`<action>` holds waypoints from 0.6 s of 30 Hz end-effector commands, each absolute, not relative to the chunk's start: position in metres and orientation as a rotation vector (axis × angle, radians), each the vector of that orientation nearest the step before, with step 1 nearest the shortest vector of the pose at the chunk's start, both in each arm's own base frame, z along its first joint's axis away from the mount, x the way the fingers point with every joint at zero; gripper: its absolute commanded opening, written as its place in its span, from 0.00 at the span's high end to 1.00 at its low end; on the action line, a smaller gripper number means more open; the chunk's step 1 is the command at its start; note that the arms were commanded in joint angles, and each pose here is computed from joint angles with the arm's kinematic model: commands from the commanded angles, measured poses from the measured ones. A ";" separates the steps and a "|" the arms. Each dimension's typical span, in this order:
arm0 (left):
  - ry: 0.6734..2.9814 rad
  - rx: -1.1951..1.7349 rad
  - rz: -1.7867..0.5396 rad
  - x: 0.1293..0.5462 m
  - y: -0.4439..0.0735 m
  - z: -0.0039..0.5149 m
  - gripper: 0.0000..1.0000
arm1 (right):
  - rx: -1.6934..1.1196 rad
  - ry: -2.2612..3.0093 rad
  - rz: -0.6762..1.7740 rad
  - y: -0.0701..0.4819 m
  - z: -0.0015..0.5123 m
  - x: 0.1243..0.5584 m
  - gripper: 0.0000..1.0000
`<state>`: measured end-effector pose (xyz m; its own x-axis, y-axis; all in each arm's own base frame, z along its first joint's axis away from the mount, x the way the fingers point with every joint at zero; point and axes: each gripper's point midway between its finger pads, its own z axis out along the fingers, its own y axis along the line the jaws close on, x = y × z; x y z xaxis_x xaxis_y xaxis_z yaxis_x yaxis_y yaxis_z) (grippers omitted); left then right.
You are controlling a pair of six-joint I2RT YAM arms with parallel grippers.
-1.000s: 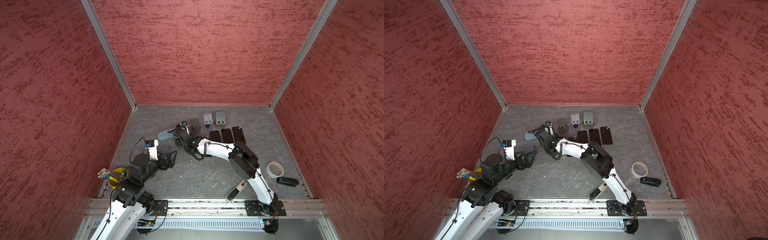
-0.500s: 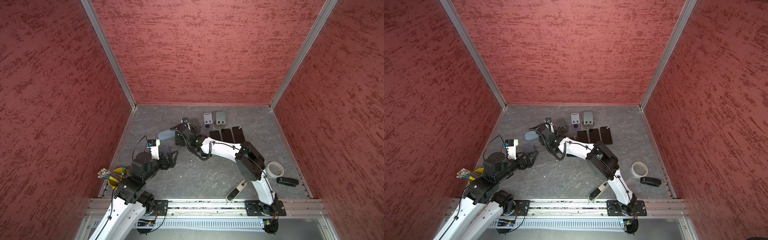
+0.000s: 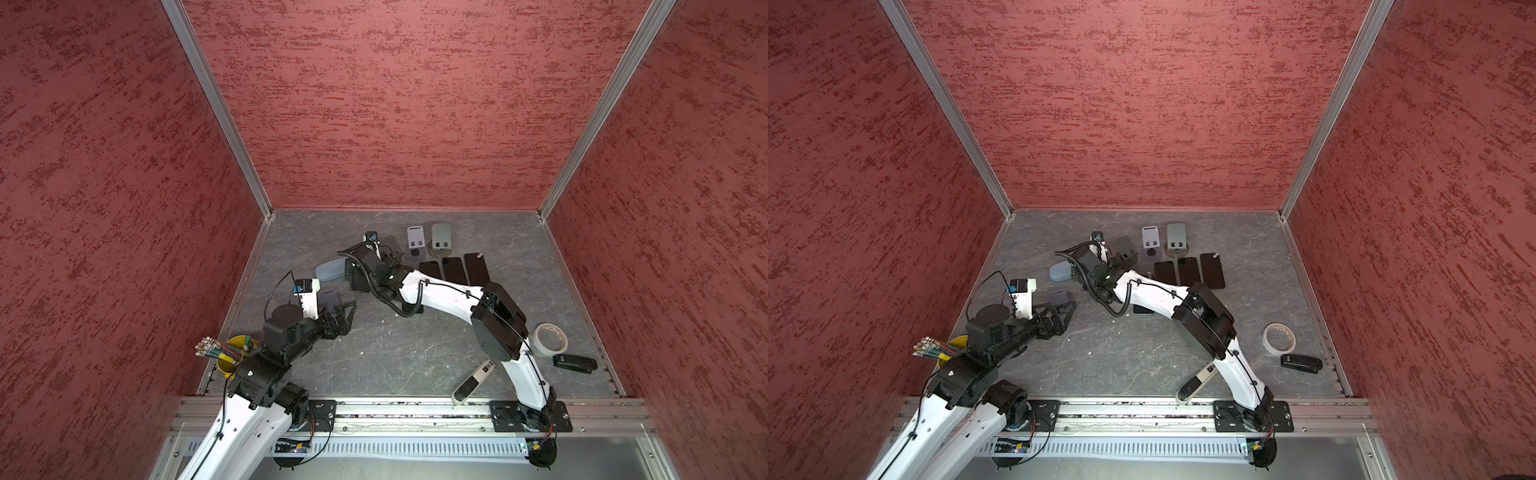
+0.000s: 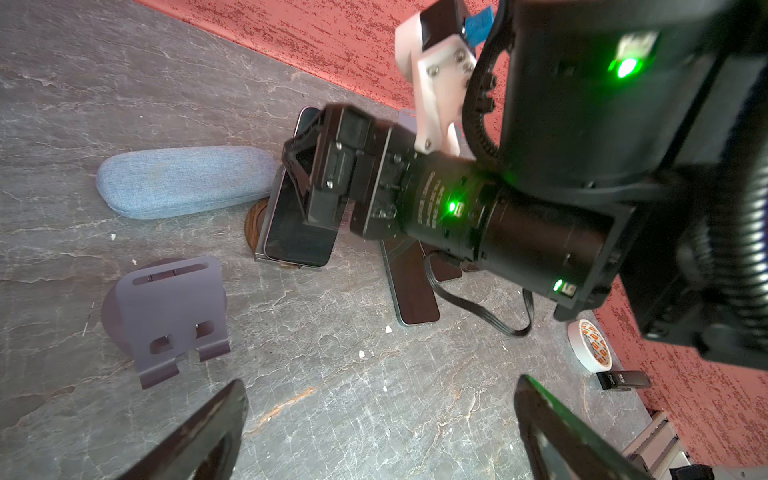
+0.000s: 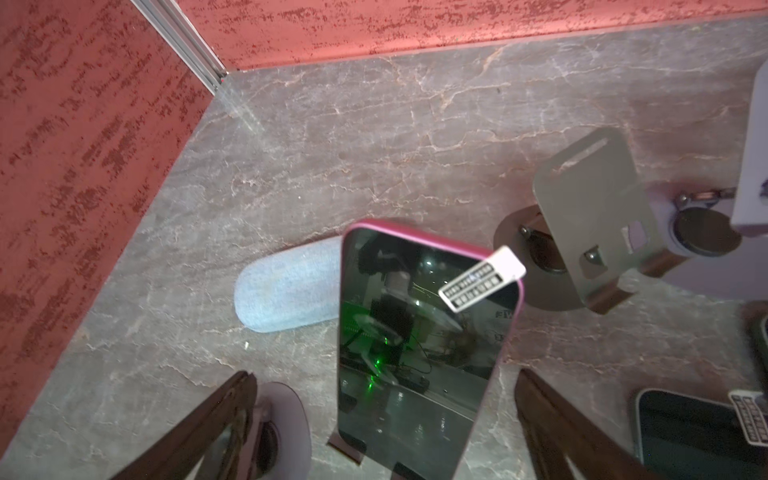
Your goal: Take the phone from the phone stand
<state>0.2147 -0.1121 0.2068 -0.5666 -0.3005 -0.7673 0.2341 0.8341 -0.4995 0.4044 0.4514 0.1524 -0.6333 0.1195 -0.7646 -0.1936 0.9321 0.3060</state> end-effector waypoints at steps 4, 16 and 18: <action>2.016 -0.050 -0.698 0.218 -0.110 0.216 0.00 | 0.043 2.260 0.346 0.447 0.148 0.414 0.01; 2.001 -0.050 -0.683 0.217 -0.106 0.222 0.00 | 0.116 2.257 0.326 0.442 0.158 0.419 0.01; 2.001 -0.052 -0.683 0.218 -0.106 0.222 0.00 | 0.117 2.259 0.315 0.440 0.159 0.419 0.01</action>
